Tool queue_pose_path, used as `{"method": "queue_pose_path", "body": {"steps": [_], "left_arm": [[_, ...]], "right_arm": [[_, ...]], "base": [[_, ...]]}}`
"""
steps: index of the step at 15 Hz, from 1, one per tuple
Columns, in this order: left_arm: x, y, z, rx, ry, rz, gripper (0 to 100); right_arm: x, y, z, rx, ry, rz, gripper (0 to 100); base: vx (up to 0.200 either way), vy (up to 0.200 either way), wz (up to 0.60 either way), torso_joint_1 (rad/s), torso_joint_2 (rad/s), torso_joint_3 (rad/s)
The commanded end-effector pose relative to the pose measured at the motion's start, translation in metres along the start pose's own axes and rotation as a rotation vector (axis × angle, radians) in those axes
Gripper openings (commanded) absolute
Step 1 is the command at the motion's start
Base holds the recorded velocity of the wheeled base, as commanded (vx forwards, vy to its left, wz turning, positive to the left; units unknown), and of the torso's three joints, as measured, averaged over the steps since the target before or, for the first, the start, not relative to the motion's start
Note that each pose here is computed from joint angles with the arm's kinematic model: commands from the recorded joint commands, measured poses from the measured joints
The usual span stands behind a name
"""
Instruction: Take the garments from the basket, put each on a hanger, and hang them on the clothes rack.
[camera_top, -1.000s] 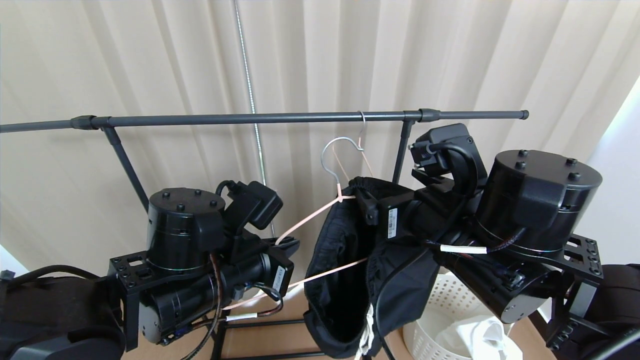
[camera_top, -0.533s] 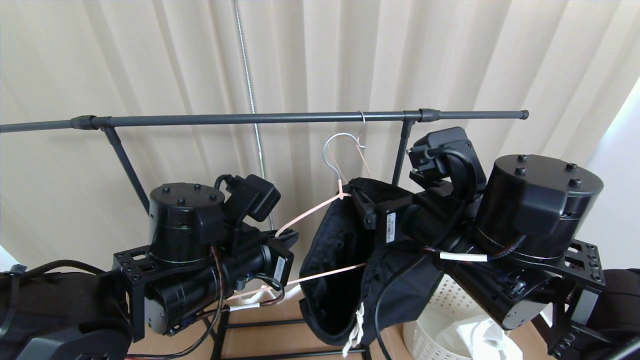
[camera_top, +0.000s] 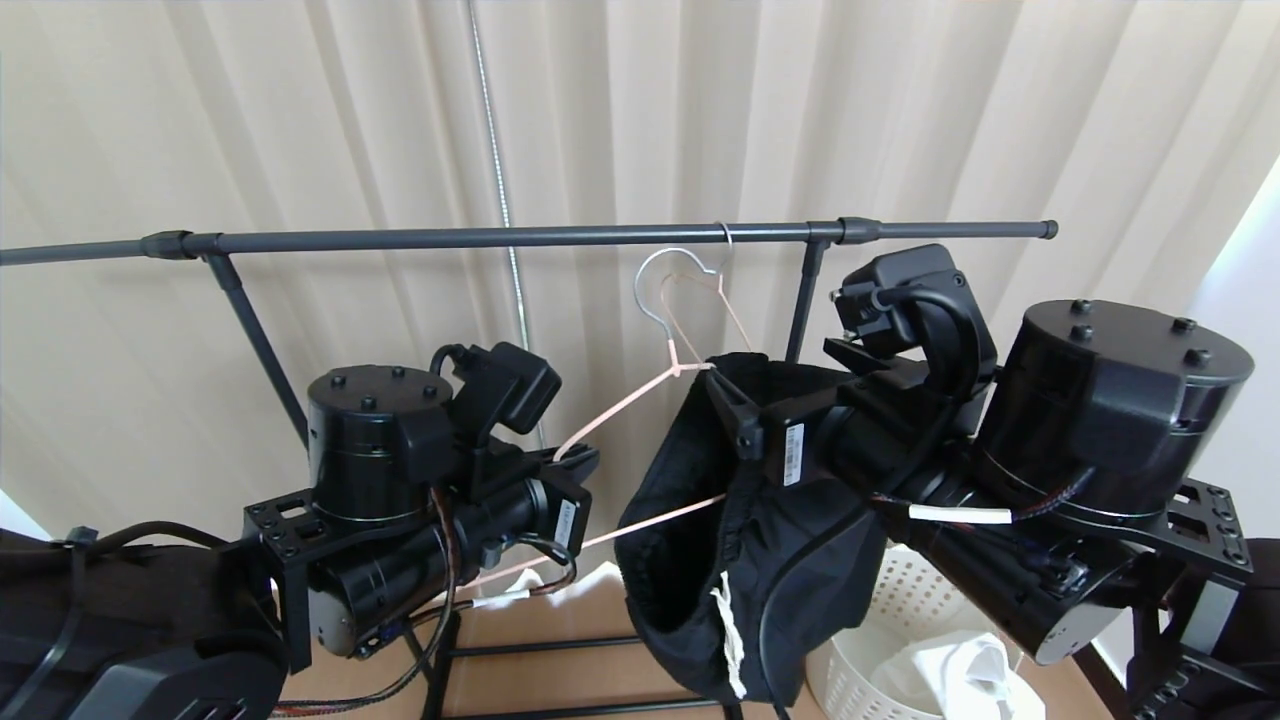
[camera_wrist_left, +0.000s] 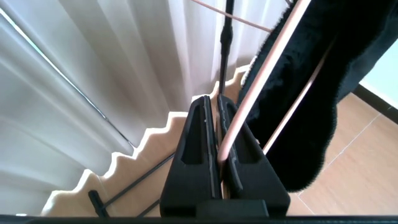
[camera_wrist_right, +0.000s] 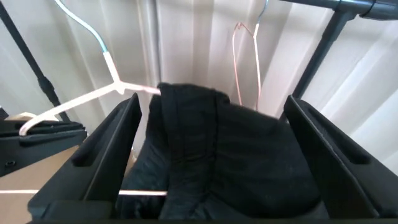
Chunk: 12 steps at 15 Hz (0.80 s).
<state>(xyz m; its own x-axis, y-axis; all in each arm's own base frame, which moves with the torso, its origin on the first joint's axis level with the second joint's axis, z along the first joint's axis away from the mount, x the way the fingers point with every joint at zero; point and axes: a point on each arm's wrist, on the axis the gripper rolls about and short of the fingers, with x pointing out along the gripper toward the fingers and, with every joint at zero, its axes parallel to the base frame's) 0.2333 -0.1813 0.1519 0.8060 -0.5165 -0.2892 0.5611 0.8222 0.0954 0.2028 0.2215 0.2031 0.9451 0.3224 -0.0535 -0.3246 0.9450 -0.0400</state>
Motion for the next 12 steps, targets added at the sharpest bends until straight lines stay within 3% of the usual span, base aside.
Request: {"method": "queue_pose_path", "body": {"steps": [1, 3, 6, 8, 10, 11, 12], "left_arm": [[-0.001, 0.001, -0.004, 0.001, 0.011, 0.002, 0], [-0.005, 0.005, -0.012, 0.005, 0.024, 0.007, 0], [-0.011, 0.010, -0.022, 0.004, -0.022, -0.018, 0], [-0.015, 0.017, -0.032, 0.012, -0.027, -0.037, 0], [-0.016, 0.018, -0.033, 0.017, -0.025, -0.041, 0], [-0.025, 0.023, -0.046, 0.039, -0.028, -0.075, 0], [-0.029, 0.022, -0.049, 0.041, -0.057, -0.085, 0]], "right_arm": [[-0.006, -0.007, 0.007, 0.003, -0.017, 0.020, 100], [-0.017, -0.036, 0.016, -0.024, 0.014, 0.108, 100], [-0.036, -0.079, 0.047, -0.159, 0.077, 0.261, 100], [-0.043, -0.105, 0.064, -0.213, 0.164, 0.359, 100], [-0.043, -0.108, 0.065, -0.223, 0.179, 0.372, 100], [-0.038, -0.120, 0.076, -0.322, 0.270, 0.499, 100], [-0.028, -0.121, 0.078, -0.358, 0.350, 0.589, 100]], "base": [[0.000, 0.000, 0.00, 0.000, 0.00, 0.000], [0.000, 0.000, 0.00, 0.000, 0.00, 0.000], [0.000, 0.000, 0.00, 0.000, 0.00, 0.000], [0.000, 0.000, 0.00, 0.000, 0.00, 0.000], [0.000, 0.000, 0.00, 0.000, 0.00, 0.000], [0.000, 0.000, 0.00, 0.000, 0.00, 0.000], [0.000, 0.000, 0.00, 0.000, 0.00, 0.000]]}}
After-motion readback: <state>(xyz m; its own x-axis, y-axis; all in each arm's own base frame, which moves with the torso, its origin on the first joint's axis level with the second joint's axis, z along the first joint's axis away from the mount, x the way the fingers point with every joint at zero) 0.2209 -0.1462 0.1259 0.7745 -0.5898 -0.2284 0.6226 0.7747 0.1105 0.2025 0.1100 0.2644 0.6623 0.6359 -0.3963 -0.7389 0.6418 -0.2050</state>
